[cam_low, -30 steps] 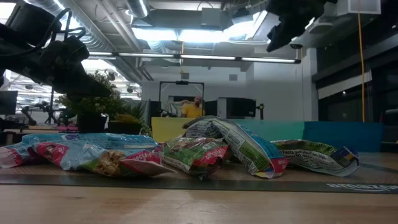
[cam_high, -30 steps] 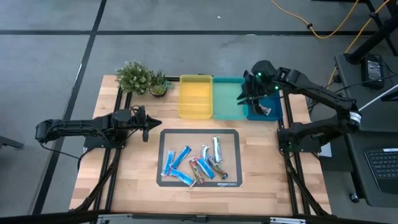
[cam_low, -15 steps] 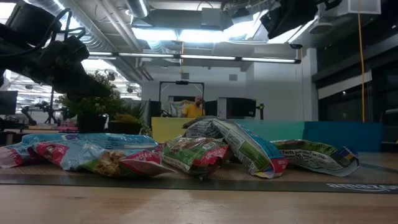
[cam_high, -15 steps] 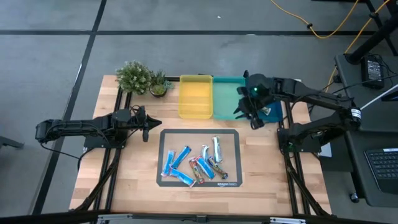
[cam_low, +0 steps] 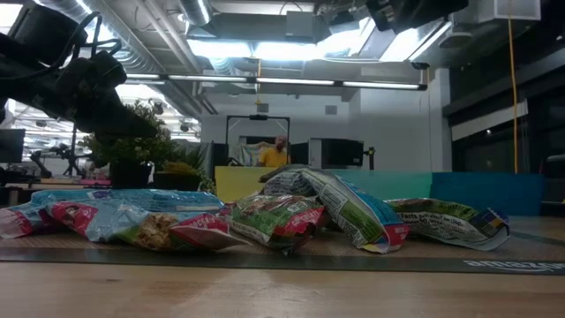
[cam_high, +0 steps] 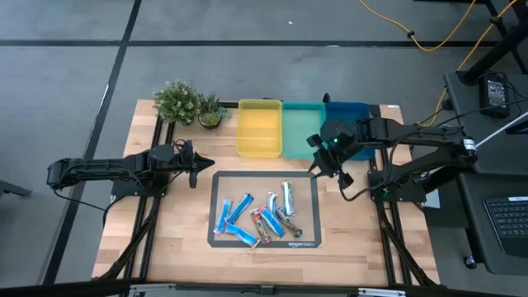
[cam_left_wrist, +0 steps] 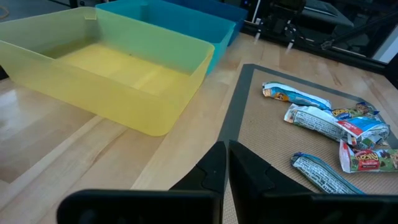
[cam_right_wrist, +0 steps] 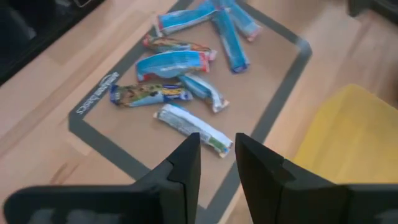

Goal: Pick and place Granola Bars by type
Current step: Put the yellow granola bar into blue bin

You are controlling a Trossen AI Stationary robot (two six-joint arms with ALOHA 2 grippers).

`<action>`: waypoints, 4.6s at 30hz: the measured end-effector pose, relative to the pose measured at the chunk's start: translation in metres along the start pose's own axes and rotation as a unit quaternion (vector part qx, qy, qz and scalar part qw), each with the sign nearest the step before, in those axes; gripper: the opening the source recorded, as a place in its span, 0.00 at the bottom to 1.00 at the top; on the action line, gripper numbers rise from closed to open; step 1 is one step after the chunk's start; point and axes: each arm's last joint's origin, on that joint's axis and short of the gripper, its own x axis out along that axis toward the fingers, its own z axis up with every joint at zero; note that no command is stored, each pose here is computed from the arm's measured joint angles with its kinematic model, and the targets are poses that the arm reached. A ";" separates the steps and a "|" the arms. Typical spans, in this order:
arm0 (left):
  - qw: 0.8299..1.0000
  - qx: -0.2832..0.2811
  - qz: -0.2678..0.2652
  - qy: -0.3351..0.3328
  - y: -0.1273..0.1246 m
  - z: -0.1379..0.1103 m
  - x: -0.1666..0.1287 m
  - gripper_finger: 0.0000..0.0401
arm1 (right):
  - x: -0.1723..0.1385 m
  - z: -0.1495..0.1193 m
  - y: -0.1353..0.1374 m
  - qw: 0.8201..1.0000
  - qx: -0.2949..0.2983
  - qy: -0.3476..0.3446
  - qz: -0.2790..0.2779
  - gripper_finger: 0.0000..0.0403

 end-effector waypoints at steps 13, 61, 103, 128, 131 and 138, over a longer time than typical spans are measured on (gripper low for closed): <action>1.000 0.000 0.000 0.000 0.000 0.000 0.000 0.03 | 0.007 0.046 -0.018 0.996 -0.030 0.084 0.003 0.47; 1.000 0.000 0.000 0.000 0.000 0.000 0.000 0.03 | 0.175 -0.035 -0.007 0.954 -0.237 0.172 0.063 0.63; 1.000 0.000 0.000 0.000 0.000 0.000 0.000 0.02 | 0.216 -0.053 -0.009 0.954 -0.234 0.175 0.060 0.18; 1.000 0.000 0.000 0.000 0.000 0.000 0.000 0.02 | 0.152 0.012 -0.078 0.976 0.022 0.197 -0.096 0.17; 1.000 0.000 0.000 0.000 0.000 0.000 0.000 0.03 | 0.140 0.011 -0.082 0.977 0.077 0.178 -0.085 0.17; 1.000 0.000 0.000 0.000 0.000 0.000 0.000 0.03 | 0.095 0.001 -0.085 0.965 0.167 0.183 -0.090 0.17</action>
